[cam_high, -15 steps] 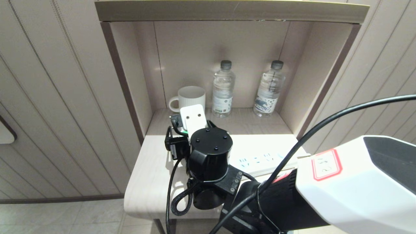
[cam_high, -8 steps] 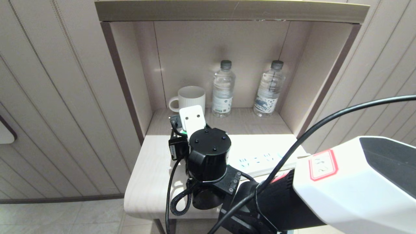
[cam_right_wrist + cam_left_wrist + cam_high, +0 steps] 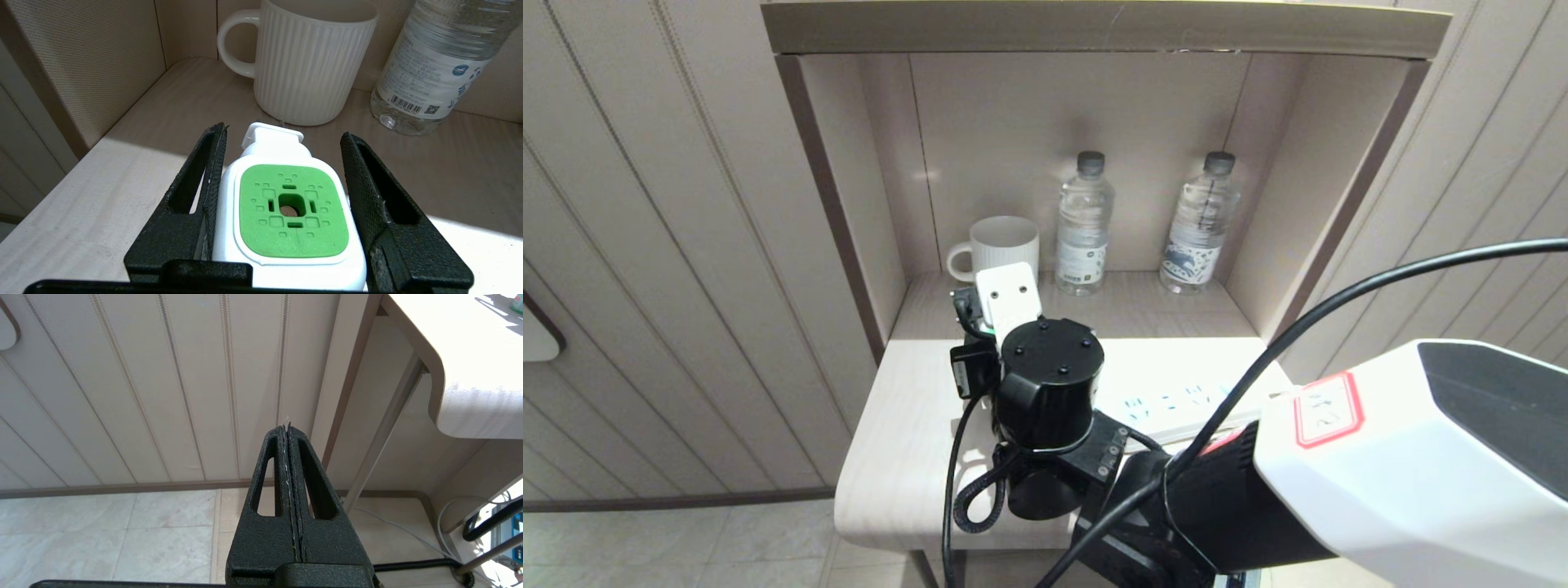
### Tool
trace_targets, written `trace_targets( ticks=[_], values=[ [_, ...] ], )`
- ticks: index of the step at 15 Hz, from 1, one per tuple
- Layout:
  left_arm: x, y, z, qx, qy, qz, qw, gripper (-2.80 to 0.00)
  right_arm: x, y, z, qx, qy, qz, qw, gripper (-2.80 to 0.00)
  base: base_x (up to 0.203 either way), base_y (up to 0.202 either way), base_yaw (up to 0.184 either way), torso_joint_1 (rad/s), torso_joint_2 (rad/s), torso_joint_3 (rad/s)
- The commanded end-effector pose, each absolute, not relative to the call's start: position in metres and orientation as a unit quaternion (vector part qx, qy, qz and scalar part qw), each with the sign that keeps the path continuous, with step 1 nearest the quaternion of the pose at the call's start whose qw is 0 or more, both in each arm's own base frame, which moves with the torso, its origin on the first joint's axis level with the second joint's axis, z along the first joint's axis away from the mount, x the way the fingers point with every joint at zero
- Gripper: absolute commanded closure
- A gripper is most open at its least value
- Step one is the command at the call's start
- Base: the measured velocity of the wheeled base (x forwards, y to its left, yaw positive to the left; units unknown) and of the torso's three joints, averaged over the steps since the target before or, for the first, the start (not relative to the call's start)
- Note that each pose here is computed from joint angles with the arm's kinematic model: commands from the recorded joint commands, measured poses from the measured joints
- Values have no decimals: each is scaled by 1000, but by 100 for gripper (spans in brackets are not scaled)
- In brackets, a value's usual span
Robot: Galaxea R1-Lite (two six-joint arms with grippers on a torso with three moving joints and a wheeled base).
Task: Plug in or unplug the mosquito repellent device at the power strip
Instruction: Pick up the mosquito repellent liquid
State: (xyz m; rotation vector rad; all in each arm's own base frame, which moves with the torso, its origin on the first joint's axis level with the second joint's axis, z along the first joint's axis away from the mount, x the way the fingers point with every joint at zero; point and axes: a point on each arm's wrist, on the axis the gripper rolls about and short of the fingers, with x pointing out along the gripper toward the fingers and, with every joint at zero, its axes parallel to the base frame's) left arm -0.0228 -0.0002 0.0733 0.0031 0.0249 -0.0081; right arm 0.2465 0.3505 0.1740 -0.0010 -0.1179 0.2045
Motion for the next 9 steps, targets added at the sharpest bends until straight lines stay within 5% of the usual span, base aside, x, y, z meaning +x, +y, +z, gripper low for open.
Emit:
trace_targets(
  ticks=[1,9],
  values=[
    [-23,0,74,1,11,-4,1000,0,242,344,186,8,-66,99,993,0,0,0,0,0,0,0],
    [-23,0,74,1,12,-4,1000,0,193,275,283,-3,-62,87,994,0,0,0,0,0,0,0]
  ],
)
